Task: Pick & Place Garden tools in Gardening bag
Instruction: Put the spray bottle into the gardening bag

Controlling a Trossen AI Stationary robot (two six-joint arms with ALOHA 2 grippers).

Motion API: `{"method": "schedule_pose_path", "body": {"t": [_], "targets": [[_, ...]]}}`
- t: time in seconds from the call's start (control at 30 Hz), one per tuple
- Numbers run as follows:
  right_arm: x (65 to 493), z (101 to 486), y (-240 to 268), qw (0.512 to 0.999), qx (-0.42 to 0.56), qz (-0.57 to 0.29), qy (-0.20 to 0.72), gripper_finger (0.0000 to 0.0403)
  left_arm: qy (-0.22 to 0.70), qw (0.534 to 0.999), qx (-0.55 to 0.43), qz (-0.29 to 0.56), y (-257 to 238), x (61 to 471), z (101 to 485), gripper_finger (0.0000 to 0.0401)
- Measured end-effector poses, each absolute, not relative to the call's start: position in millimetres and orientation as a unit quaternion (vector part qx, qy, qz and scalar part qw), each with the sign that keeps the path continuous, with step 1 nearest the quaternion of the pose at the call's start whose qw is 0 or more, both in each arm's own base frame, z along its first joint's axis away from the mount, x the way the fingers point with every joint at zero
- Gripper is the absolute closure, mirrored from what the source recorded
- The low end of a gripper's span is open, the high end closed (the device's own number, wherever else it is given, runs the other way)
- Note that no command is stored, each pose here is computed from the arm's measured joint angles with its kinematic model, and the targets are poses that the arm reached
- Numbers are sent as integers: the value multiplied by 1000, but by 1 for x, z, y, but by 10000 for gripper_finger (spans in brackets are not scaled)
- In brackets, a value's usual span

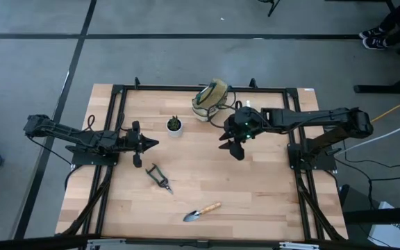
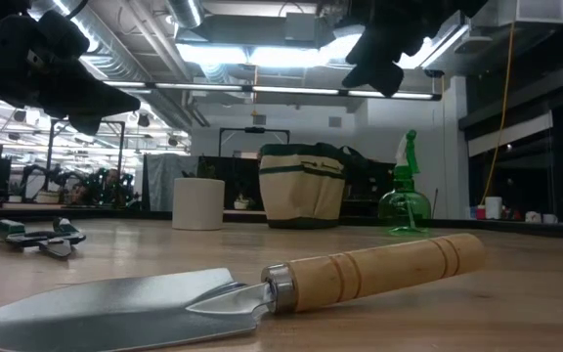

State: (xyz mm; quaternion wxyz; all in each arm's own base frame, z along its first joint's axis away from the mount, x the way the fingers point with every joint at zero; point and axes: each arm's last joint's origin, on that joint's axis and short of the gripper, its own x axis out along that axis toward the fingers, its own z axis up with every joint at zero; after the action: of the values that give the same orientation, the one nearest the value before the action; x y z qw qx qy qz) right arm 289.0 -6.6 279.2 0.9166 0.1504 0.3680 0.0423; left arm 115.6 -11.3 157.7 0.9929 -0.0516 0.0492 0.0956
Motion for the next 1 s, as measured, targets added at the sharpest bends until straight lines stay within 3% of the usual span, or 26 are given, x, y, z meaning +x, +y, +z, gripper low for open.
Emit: {"method": "schedule_pose_path", "body": {"t": [0.43,0.7,1.0], "targets": [[280,283,-10,906,166,89,380,213,49,993,-52,95,-11,116,158,397],[249,300,-41,897,228,-49,376,213,49,993,-52,96,-11,116,158,397],[227,298,-70,845,321,-175,390,212,49,993,-52,95,-11,116,158,397]]}}
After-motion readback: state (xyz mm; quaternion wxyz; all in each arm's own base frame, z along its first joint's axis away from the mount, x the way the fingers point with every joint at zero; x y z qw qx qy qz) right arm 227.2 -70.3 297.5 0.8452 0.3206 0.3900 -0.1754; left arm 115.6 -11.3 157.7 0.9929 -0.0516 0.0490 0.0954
